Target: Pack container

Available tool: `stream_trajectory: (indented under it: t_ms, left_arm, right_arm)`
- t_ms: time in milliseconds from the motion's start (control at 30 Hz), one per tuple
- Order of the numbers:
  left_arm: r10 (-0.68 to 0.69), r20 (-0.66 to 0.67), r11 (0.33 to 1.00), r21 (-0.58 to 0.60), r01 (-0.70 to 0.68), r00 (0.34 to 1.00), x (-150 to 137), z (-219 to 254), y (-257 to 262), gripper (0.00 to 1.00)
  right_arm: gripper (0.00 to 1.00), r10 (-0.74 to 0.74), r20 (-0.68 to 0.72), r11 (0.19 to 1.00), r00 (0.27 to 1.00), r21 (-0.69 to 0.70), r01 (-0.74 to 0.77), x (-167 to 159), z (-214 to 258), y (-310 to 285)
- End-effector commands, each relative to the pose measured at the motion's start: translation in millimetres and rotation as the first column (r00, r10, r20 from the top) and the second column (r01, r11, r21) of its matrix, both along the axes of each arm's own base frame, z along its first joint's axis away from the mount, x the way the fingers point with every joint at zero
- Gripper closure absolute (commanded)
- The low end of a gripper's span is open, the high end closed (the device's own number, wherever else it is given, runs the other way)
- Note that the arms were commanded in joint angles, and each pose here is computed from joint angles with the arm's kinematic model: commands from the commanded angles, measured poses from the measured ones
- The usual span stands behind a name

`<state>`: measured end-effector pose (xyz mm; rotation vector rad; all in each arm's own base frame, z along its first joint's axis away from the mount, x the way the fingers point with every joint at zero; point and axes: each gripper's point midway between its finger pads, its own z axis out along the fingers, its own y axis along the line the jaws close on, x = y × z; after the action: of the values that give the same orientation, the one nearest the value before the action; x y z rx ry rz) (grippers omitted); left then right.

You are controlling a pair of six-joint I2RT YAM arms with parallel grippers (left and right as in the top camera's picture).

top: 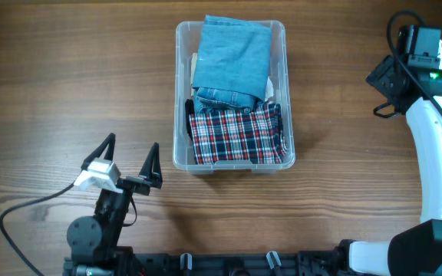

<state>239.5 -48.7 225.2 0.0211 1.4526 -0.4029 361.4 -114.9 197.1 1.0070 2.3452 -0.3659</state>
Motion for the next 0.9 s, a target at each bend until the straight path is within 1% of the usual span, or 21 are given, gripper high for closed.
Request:
stream_trajectory:
  t_ms: [0,300,467,667,767,867]
  left_arm:
    - [0.007,0.053,1.000,0.001,-0.007,0.999,-5.3,5.1,3.0,0.00]
    - [0.027,0.015,0.999,0.024,-0.027,1.000,0.0,-16.2,6.1,0.00]
    - [0.038,0.007,0.999,0.027,-0.038,0.999,0.7,-18.1,8.1,0.00]
    - [0.038,-0.136,0.999,0.036,-0.034,0.990,2.8,-52.9,8.0,0.00]
    - [0.039,-0.176,0.999,0.039,-0.033,0.984,2.5,-62.8,8.1,0.00]
    - [0.043,-0.179,0.999,0.039,-0.037,0.983,2.6,-63.7,8.8,0.00]
  right_arm:
    - [0.00,-0.014,-0.016,1.000,1.000,-0.008,0.014,-2.1,-5.7,-3.7]
    - [0.00,-0.014,-0.016,1.000,1.000,-0.008,0.014,-2.0,-5.6,-3.7]
    - [0.00,-0.014,-0.016,1.000,1.000,-0.008,0.014,-2.1,-5.7,-3.7]
    - [0.00,-0.014,-0.016,1.000,1.000,-0.008,0.014,-2.0,-5.6,-3.7]
    - [0.00,-0.014,-0.016,1.000,1.000,-0.008,0.014,-2.1,-5.7,-3.7]
    - [0.00,-0.014,-0.016,1.000,1.000,-0.008,0.014,-2.1,-5.7,-3.7]
